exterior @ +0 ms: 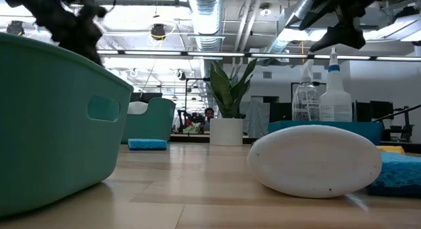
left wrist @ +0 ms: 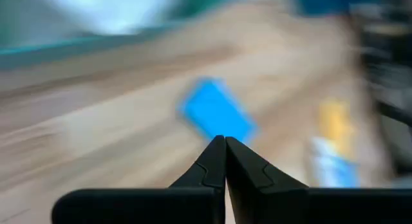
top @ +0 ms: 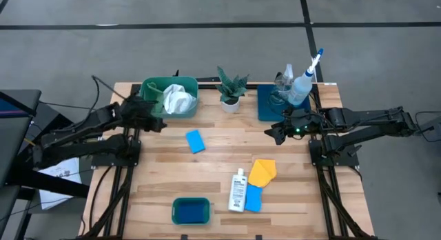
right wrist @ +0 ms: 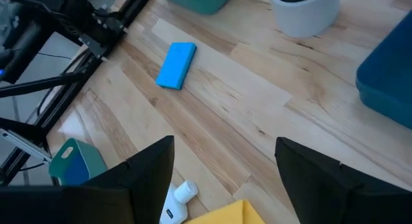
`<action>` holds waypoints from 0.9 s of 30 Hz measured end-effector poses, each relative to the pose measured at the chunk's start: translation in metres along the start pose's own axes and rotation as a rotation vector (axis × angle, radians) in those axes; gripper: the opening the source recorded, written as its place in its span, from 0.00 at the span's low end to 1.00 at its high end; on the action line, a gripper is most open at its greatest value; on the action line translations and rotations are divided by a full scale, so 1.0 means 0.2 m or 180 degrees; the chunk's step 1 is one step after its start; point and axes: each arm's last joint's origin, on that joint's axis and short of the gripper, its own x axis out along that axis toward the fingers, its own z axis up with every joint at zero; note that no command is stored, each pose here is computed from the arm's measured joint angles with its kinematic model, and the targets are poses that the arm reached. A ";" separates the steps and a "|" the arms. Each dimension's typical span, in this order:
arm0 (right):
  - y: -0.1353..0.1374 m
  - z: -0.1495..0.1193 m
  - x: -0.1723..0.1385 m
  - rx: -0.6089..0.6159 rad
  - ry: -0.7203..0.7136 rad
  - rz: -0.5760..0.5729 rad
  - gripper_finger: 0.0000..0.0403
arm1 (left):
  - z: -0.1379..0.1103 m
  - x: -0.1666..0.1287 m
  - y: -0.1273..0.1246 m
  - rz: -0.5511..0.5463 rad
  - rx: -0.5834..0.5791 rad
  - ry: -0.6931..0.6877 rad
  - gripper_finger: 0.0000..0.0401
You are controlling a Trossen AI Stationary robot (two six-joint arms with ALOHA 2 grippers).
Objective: Pick & Place Kitchen Items
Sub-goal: Put the yellow microfiber cloth into the top green bin
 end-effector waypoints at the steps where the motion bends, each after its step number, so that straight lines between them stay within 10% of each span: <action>1: 0.00 0.00 0.00 -0.0002 -0.0010 0.0015 0.65 | 0.00 -0.01 -0.03 -0.0248 0.0067 -0.0004 0.00; 10: 0.00 0.00 0.00 -0.0005 -0.0019 0.0025 0.65 | -0.03 -0.08 -0.24 -0.1701 0.0414 -0.0014 0.00; 27: 0.01 0.00 0.00 -0.0028 0.0047 0.0073 0.65 | -0.13 0.00 -0.48 -0.2414 0.0476 0.0327 0.00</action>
